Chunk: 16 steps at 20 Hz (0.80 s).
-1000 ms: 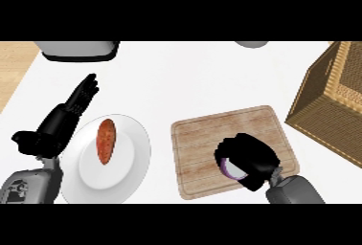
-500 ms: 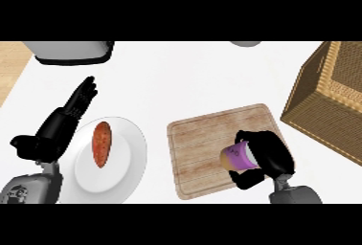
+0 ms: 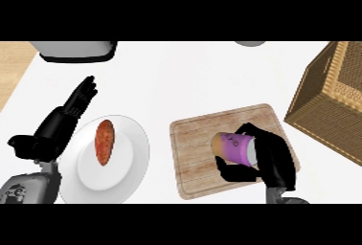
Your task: Pick the can from the cutting board and place it in the basket
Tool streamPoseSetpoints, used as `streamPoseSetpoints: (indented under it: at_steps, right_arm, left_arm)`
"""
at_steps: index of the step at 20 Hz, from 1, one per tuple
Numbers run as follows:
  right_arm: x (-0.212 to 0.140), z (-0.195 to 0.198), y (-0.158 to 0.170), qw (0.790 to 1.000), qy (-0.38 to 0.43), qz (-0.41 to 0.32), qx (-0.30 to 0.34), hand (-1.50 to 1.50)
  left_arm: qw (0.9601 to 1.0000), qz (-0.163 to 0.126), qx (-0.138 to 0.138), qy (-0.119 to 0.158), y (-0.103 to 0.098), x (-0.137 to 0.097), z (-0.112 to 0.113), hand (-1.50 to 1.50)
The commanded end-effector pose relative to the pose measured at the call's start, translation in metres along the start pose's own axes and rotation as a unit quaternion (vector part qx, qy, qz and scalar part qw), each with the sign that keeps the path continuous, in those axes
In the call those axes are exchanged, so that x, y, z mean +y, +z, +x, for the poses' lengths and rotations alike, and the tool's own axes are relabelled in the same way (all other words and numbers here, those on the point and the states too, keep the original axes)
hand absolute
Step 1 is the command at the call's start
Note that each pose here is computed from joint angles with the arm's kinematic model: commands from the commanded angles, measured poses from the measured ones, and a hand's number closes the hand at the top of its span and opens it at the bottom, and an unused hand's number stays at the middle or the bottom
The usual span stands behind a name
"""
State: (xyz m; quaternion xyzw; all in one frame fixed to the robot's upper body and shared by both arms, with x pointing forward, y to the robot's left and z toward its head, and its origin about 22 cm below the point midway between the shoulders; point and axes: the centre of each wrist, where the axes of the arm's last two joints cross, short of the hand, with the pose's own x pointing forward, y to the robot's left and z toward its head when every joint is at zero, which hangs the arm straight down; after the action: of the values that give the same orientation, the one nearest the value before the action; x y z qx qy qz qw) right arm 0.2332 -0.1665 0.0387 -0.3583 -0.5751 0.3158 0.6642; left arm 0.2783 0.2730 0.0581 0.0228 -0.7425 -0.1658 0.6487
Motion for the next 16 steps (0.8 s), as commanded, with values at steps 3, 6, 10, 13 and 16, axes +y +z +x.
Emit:
streamPoseSetpoints:
  at_steps: [3,6,10,13,16]
  right_arm:
    - [-0.04,0.041,0.03,0.977,-0.154,-0.132,-0.059,1.5]
    - [-0.073,0.055,0.061,0.969,-0.165,-0.171,-0.06,1.5]
    - [-0.11,0.07,0.084,0.966,-0.174,-0.187,-0.031,1.5]
    - [-0.12,0.063,0.097,0.967,-0.15,-0.204,-0.016,1.5]
    - [-0.134,0.085,0.061,0.963,-0.12,-0.239,0.015,1.5]
  left_arm:
    - [1.0,-0.002,-0.005,0.0,0.003,-0.005,0.004,0.0]
    - [0.9999,0.01,0.004,0.0,-0.007,-0.009,0.006,0.0]
    - [1.0,-0.003,0.005,0.005,0.001,-0.001,-0.007,0.0]
    - [0.9999,-0.001,0.007,-0.008,-0.001,-0.004,0.002,0.0]
    - [0.9999,-0.011,-0.004,0.01,-0.003,-0.006,-0.01,0.0]
